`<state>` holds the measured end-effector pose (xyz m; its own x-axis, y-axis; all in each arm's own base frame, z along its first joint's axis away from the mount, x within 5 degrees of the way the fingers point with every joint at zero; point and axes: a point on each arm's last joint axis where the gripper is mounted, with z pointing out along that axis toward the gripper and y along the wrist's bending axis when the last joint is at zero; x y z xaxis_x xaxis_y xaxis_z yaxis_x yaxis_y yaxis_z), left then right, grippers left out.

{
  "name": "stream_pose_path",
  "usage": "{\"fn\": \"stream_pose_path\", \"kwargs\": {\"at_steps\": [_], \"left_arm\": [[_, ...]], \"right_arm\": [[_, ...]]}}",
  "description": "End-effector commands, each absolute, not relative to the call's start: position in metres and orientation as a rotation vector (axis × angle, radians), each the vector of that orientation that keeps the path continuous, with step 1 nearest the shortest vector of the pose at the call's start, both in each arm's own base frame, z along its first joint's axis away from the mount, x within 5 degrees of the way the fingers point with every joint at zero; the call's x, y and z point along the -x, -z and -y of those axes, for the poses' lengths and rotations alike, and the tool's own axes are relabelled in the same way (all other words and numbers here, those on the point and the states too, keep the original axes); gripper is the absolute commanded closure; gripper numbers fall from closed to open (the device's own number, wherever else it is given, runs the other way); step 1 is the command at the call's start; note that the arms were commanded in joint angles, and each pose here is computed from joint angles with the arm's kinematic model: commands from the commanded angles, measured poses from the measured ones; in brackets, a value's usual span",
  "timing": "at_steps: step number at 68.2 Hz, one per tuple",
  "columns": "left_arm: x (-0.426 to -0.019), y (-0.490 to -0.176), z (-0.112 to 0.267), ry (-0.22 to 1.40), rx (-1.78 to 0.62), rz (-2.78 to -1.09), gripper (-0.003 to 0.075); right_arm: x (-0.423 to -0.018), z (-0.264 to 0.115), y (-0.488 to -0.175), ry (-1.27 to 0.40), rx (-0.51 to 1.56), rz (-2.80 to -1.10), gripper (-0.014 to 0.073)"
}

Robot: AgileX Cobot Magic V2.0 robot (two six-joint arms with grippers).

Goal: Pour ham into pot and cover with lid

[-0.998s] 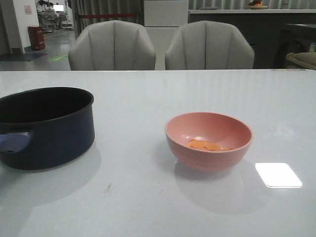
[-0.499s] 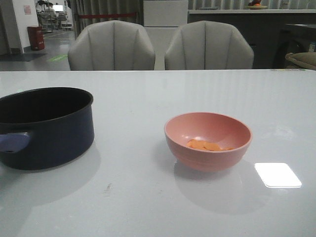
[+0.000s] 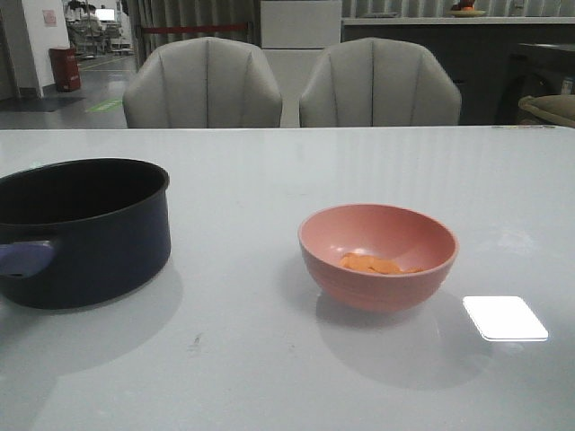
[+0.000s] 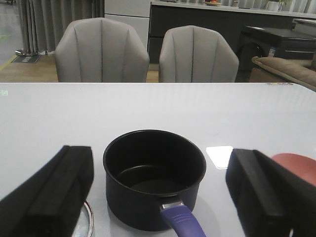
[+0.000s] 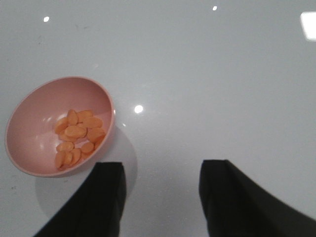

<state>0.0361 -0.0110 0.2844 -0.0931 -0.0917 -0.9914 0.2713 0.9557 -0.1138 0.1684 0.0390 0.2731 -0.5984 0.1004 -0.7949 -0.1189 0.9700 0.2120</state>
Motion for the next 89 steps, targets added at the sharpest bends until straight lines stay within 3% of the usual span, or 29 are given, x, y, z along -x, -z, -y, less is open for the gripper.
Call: {"fn": "stream_pose_path", "kwargs": {"at_steps": [1, 23, 48, 55, 67, 89], "left_arm": [[-0.036, -0.3, 0.011, 0.328, -0.131, -1.541, 0.0138], [-0.036, -0.3, 0.011, 0.328, -0.131, -1.541, 0.0138], [-0.036, -0.3, 0.011, 0.328, -0.131, -1.541, 0.0138], [-0.036, -0.3, 0.011, 0.328, -0.131, -1.541, 0.0138], [-0.036, -0.3, 0.011, 0.328, -0.131, -1.541, 0.0138], [-0.036, -0.3, 0.011, 0.328, -0.131, -1.541, 0.0138]], "right_arm": [[-0.201, -0.053, -0.286, -0.348, 0.011, -2.149, 0.0123], [-0.287, -0.092, -0.248, -0.35, 0.064, -2.364, 0.0123], [-0.327, -0.123, -0.21, -0.359, 0.121, -2.481, 0.0127], [-0.331, -0.125, -0.201, -0.353, 0.122, -2.503, 0.0211], [-0.334, -0.127, -0.205, -0.388, 0.079, -2.493, 0.0468], [-0.333, -0.131, -0.238, -0.51, -0.025, -2.414, 0.0461]]}}
